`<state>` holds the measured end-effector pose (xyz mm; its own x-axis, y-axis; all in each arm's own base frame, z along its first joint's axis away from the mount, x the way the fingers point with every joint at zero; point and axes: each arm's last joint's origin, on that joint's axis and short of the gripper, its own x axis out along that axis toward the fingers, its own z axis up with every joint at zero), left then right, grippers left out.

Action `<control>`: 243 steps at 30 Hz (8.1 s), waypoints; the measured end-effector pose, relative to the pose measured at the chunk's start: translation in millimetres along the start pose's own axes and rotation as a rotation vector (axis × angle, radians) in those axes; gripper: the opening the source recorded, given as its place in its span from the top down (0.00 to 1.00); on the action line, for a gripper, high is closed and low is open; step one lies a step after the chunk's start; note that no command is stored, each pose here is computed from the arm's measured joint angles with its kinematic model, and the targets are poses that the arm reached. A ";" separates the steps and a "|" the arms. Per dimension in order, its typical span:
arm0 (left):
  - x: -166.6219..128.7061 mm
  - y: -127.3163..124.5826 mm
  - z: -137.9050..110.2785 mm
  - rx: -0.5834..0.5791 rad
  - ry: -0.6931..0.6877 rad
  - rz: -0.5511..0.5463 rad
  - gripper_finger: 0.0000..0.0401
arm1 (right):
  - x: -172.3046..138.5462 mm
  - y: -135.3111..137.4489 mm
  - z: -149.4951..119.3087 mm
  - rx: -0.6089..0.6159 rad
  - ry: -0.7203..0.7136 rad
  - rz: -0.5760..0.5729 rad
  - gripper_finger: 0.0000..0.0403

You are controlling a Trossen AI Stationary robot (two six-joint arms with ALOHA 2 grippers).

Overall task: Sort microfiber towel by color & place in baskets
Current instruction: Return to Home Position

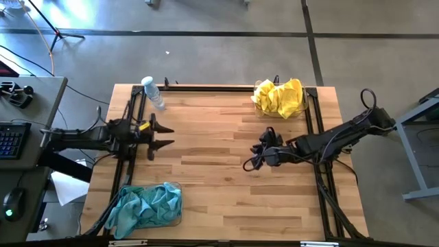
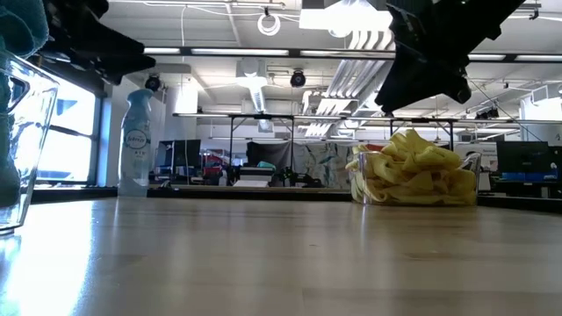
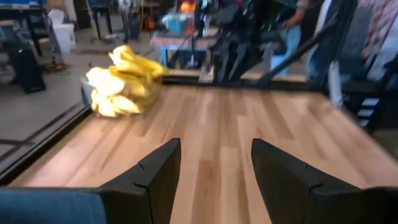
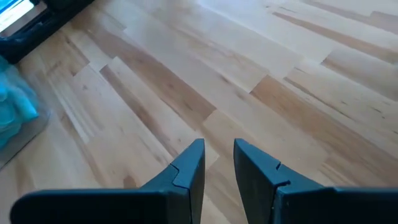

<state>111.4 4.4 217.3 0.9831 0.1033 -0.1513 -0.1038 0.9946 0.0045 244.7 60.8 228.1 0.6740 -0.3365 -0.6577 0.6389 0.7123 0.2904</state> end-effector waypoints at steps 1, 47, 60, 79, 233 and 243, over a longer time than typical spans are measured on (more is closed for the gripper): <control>-2.8 0.5 -3.4 -0.013 -0.018 -0.010 0.54 | 0.7 -0.7 0.9 0.004 -0.002 -0.004 0.81; -6.0 0.8 -51.0 -0.061 -0.162 -0.044 0.54 | 15.8 -25.7 15.2 -0.425 0.156 -0.036 0.99; -6.0 0.8 -51.0 -0.061 -0.161 -0.044 0.54 | 30.3 -42.9 39.4 -0.701 0.188 0.112 1.00; -6.0 0.8 -51.0 -0.061 -0.161 -0.044 0.54 | -5.5 -117.9 -31.5 -0.507 -0.209 0.427 1.00; -6.1 0.9 -50.7 -0.062 -0.163 -0.041 0.54 | -46.1 -159.6 -61.6 -0.569 -0.408 0.554 1.00; -6.1 0.9 -50.8 -0.062 -0.163 -0.041 0.54 | -46.1 -159.6 -61.6 -0.570 -0.407 0.554 1.00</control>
<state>97.6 4.1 168.0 0.9976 0.0682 0.0121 -0.0674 0.9959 -0.0597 88.9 0.6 169.2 0.9801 0.0320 -0.1960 -0.0261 0.9991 0.0326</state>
